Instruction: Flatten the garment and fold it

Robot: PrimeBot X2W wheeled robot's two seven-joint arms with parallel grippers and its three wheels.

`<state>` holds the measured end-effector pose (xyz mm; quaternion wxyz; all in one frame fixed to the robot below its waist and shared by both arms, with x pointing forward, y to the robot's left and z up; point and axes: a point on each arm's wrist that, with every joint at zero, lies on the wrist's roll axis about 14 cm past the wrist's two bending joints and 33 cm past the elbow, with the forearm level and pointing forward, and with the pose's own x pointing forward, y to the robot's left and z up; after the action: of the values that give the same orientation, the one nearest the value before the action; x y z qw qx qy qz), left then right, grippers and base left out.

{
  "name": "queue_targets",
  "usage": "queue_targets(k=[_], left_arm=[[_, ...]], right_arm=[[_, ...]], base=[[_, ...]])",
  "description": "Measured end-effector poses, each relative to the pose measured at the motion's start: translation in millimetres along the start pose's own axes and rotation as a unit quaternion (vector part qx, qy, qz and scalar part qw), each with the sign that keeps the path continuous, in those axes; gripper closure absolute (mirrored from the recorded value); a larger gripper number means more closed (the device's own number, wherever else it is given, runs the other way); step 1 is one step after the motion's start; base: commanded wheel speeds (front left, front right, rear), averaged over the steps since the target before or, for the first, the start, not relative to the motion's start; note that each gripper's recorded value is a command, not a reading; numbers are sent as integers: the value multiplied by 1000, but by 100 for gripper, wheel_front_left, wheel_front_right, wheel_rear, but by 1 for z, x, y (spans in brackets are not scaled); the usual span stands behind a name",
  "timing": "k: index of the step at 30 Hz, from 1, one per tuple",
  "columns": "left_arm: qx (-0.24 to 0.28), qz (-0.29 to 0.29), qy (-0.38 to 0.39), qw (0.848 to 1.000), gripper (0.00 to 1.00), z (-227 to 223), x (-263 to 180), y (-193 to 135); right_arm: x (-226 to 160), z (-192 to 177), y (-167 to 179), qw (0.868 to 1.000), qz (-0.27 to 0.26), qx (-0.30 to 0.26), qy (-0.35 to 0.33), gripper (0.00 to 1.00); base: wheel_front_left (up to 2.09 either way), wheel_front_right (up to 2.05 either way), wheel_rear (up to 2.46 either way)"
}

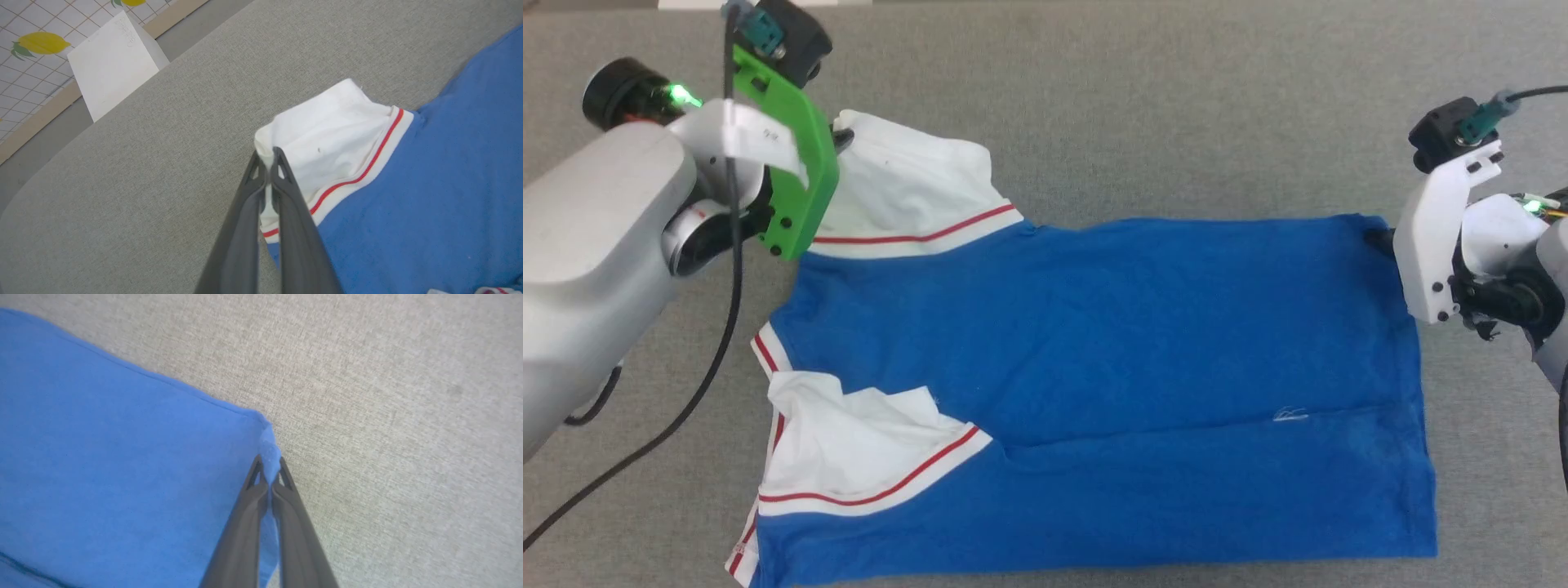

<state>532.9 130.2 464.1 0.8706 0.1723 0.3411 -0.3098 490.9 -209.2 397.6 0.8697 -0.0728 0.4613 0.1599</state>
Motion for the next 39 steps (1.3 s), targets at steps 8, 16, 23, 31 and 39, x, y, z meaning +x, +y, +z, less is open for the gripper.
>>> queue_targets(k=[8, 16, 23, 31, 39], left_arm=[[-6, 0, -74, 997, 100, 16, -40, -10], [1, 1, -86, 996, 100, -10, -81, -31], [-20, 3, -87, 996, 100, -48, -109, -60], [-78, -9, -32, 996, 100, -119, -124, -102], [-117, -34, 33, 992, 100, -169, -112, -128]], right_arm=[[-49, 28, 3, 993, -1, -20, -112, 100], [-87, 12, 6, 986, -3, -46, -159, 100], [-100, -19, 21, 984, 12, -54, -169, 100], [-93, -68, 42, 988, 42, -36, -143, 100], [-80, -101, 44, 994, 49, -8, -99, 100]], base=[[0, 0, 0], [0, 0, 0], [0, 0, 0], [0, 0, 0], [0, 0, 0]])
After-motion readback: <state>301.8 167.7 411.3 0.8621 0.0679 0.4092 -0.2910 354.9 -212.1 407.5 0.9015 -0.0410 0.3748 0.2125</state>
